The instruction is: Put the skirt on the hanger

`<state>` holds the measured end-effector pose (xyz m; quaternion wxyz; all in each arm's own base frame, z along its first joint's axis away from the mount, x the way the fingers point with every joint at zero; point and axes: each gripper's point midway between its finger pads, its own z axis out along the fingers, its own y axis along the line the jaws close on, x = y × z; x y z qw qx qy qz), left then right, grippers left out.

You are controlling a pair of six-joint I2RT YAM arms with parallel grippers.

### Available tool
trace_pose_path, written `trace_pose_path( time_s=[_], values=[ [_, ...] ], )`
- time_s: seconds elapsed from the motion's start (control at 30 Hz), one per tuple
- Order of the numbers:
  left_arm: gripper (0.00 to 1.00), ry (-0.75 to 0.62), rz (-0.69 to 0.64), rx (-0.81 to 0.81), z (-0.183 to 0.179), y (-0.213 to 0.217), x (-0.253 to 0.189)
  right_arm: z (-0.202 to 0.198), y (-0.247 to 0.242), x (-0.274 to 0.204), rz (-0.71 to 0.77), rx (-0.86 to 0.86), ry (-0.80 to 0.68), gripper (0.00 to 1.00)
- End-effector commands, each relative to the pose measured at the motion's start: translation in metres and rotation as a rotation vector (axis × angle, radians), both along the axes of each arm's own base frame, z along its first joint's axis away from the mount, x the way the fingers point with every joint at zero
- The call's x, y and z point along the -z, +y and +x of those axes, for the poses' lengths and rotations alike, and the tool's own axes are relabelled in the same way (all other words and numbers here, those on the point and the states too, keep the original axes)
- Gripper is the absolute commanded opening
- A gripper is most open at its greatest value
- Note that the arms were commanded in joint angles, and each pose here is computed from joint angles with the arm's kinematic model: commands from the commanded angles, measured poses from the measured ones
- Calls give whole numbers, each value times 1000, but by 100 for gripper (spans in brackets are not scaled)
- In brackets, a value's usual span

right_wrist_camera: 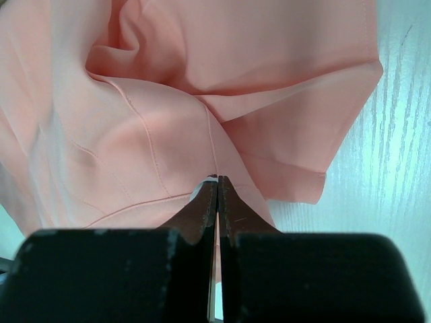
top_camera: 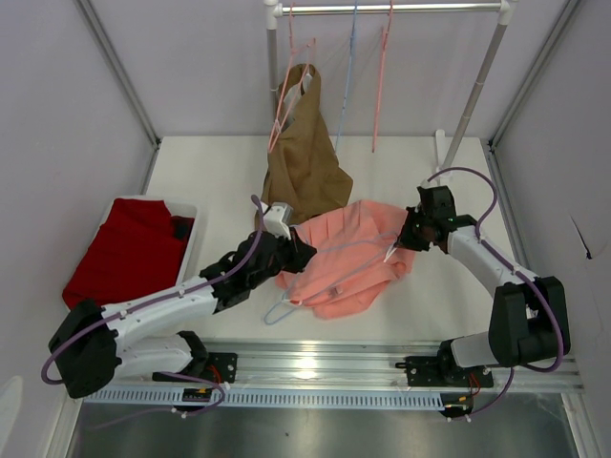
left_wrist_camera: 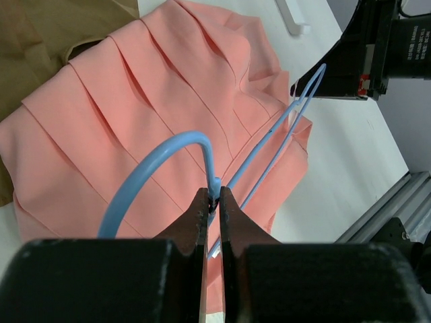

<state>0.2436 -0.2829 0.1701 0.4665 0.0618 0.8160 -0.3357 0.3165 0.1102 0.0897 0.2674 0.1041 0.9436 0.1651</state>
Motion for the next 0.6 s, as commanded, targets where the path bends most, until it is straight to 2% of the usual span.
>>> trace_pose_path(
  time_s=[0.0,0.57],
  values=[
    [0,-11,40,30,1,-1,1,19,1,-25,12,-10,-106,0],
    [0,2,78,15,6,-1,14,12,3,-25,3,-22,-94,0]
  ],
)
